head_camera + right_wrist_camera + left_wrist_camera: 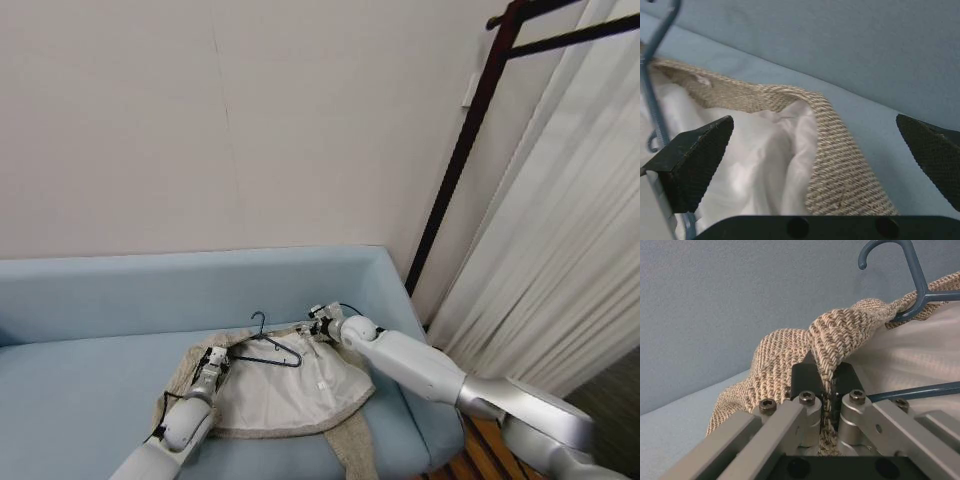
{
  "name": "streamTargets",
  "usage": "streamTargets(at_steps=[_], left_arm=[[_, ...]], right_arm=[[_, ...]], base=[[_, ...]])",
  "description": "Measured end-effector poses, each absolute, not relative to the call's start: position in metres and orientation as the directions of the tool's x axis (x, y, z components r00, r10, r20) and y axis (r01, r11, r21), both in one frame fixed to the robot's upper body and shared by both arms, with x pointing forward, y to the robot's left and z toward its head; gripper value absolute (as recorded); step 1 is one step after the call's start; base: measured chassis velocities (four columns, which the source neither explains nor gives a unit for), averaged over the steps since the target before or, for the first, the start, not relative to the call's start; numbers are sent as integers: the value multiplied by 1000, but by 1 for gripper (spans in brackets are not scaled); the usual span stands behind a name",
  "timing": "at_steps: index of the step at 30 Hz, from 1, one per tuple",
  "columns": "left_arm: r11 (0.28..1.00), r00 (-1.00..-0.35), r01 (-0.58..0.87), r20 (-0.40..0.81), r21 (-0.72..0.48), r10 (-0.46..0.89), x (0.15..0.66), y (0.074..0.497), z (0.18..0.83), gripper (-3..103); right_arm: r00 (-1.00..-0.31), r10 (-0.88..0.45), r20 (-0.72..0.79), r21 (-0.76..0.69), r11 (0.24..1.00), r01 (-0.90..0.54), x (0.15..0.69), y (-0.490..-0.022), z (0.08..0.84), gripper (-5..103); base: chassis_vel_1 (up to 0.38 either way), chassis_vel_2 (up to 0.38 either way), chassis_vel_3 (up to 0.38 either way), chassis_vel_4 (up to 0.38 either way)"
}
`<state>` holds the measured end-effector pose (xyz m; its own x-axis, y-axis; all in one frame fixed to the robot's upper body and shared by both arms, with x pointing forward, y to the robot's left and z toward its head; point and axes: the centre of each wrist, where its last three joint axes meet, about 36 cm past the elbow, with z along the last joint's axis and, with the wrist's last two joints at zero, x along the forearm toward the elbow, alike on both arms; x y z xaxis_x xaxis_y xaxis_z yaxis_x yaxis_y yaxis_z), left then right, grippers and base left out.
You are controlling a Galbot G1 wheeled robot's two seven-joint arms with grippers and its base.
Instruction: Pick up the clothes from the sofa and hang them on the clothes hanger.
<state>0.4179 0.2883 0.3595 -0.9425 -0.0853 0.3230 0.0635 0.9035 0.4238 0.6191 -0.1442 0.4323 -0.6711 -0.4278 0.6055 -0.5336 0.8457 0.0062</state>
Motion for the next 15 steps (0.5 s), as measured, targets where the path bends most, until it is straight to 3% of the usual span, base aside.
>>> streamTargets(at_steps=[5, 6, 7, 8, 11, 12, 13, 14, 15], left_arm=[[902, -943, 65, 322, 427, -85, 418, 289, 359, 19], [902, -943, 63, 321, 428, -86, 419, 289, 359, 19], [901, -944, 61, 319, 428, -88, 420, 289, 359, 24], [901, -944, 60, 319, 429, -89, 421, 289, 360, 30], [901, -943, 59, 320, 429, -90, 421, 289, 359, 35], [901, -943, 59, 321, 429, -90, 421, 289, 359, 46], [902, -942, 59, 322, 429, -91, 420, 289, 359, 52], [902, -942, 59, 322, 429, -91, 420, 289, 359, 52], [902, -942, 59, 322, 429, -92, 420, 289, 359, 52]], right_arm=[[-661, -392, 639, 38, 875, -483, 624, -145, 421, 100], [-654, -392, 647, 45, 876, -480, 624, -145, 419, 92], [-646, -392, 655, 52, 876, -479, 622, -145, 416, 92], [-642, -392, 659, 55, 876, -479, 621, -145, 413, 82], [-637, -389, 665, 55, 877, -478, 620, -144, 408, 82], [-636, -382, 671, 50, 878, -475, 621, -144, 404, 74], [-637, -373, 675, 43, 881, -471, 623, -143, 400, 74], [-637, -373, 675, 43, 881, -471, 623, -143, 400, 74], [-638, -369, 676, 39, 882, -469, 624, -143, 398, 68]], base=[[0, 0, 0, 0], [0, 0, 0, 0], [0, 0, 0, 0], [0, 0, 0, 0], [0, 0, 0, 0], [0, 0, 0, 0], [0, 0, 0, 0], [0, 0, 0, 0], [0, 0, 0, 0]])
